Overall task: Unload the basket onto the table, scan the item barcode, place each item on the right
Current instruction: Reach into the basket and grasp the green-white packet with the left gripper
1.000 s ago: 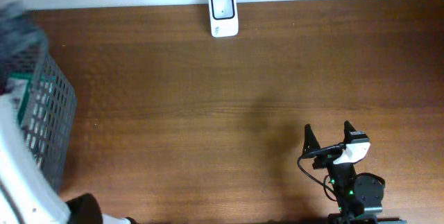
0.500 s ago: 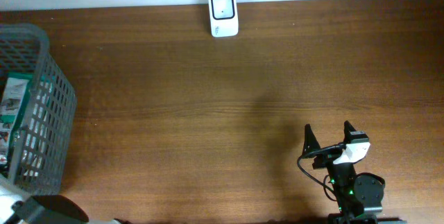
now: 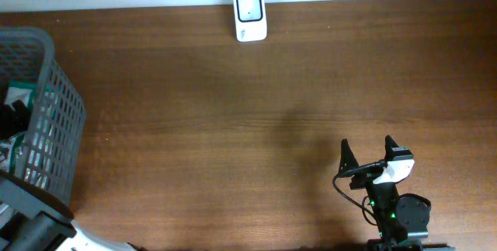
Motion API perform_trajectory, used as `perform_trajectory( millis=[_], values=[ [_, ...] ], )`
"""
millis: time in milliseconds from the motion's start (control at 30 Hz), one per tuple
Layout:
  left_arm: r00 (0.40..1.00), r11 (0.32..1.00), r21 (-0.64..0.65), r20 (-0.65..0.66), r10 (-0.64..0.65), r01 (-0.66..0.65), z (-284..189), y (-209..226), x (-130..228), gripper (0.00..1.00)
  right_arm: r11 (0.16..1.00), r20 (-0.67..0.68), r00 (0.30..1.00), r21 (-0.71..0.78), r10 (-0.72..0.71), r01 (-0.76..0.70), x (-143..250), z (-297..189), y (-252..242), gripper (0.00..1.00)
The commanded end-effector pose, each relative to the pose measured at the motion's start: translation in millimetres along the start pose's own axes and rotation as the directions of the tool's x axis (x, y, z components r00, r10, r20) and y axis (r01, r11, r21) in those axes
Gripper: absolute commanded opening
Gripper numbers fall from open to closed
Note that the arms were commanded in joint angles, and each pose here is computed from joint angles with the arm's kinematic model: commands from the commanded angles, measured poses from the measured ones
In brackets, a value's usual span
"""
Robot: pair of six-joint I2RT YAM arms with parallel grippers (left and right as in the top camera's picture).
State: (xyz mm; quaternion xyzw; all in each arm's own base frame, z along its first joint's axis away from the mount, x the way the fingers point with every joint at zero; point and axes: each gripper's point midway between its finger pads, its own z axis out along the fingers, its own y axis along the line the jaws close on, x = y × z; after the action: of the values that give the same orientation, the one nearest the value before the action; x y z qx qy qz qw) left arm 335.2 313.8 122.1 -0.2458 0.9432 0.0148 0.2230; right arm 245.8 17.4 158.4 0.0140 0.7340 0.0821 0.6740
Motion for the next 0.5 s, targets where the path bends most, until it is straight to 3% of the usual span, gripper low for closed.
perform_trajectory(
  millis=[0,333,433,467],
  values=[
    [0.996,0.994,0.073,-0.017,0.088,-0.087,14,-12,5,0.93,1.0,-0.004,1.0,0.008,0.007,-0.007,3,0,-2,0.98],
    [0.989,0.988,0.104,-0.084,0.12,-0.111,56,-15,19,0.93,1.0,-0.004,1.0,0.008,0.007,-0.007,3,0,-2,0.98],
    [0.99,0.988,0.102,-0.078,0.121,-0.113,62,-14,17,0.84,1.0,-0.004,1.0,0.008,0.008,-0.007,3,0,-2,0.98],
    [0.99,0.988,0.099,-0.07,0.123,-0.116,63,-13,15,0.76,1.0,-0.004,1.0,0.008,0.007,-0.007,3,0,-2,0.98]
  ],
)
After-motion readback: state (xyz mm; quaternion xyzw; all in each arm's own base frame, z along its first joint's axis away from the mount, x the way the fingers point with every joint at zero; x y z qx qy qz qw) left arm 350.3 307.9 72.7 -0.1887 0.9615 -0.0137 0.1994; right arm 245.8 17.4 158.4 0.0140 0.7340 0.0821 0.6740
